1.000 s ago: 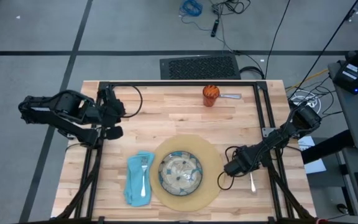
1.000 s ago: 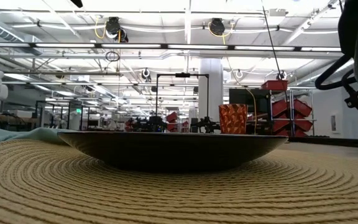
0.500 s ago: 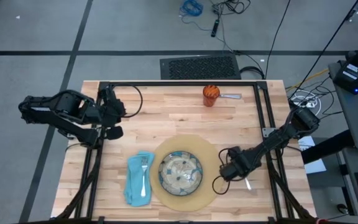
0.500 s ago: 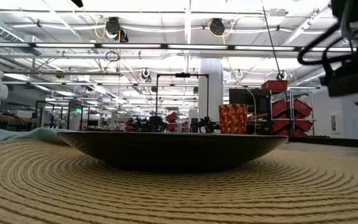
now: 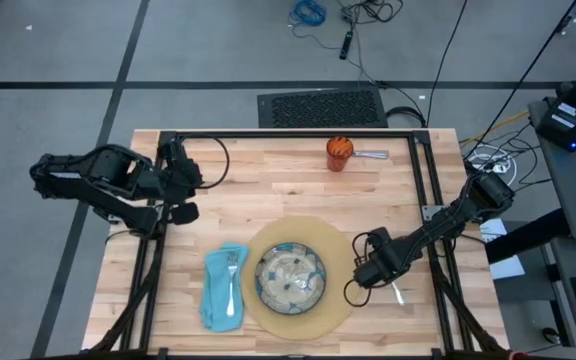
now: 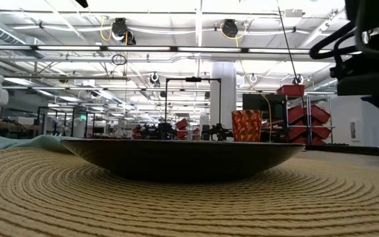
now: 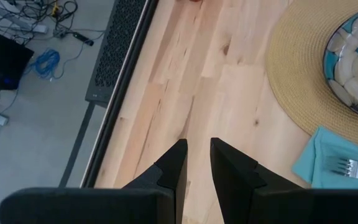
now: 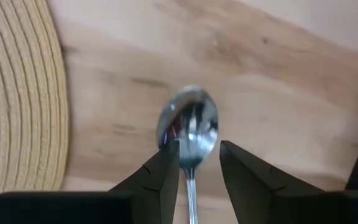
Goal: Set table place
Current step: Move the silver spoon to the right side of the brown mat
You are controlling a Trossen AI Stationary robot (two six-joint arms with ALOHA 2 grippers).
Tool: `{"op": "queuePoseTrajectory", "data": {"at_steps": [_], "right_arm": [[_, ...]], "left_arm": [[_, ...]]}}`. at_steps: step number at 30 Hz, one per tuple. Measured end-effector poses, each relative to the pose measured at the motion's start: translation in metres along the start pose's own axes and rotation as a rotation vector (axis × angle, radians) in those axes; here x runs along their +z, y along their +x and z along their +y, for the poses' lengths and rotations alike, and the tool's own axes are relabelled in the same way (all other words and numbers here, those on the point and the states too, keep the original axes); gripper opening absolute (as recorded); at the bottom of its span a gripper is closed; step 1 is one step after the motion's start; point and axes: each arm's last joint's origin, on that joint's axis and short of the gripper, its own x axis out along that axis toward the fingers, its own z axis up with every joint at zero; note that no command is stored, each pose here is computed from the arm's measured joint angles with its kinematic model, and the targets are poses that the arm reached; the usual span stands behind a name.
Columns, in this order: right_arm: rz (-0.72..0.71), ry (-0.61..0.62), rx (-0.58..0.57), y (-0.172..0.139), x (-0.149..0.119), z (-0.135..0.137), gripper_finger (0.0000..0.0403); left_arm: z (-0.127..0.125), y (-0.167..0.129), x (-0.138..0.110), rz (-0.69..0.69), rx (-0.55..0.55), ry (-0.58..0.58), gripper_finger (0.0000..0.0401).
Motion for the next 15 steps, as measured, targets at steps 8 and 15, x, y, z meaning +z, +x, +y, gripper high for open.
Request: {"op": "queuePoseTrajectory", "data": {"at_steps": [8,15], "right_arm": [[-0.022,-0.024,0.003,0.0006,0.0092,0.0021,0.0108],[-0.074,-0.017,0.043,0.0004,0.0109,0.0052,0.0106]], "left_arm": [[-0.0007,0.0,0.0026,-0.024,-0.007,-0.038,0.0056],[-0.0008,-0.0001,0.0033,-0.031,-0.009,-0.042,0.0056]]}}
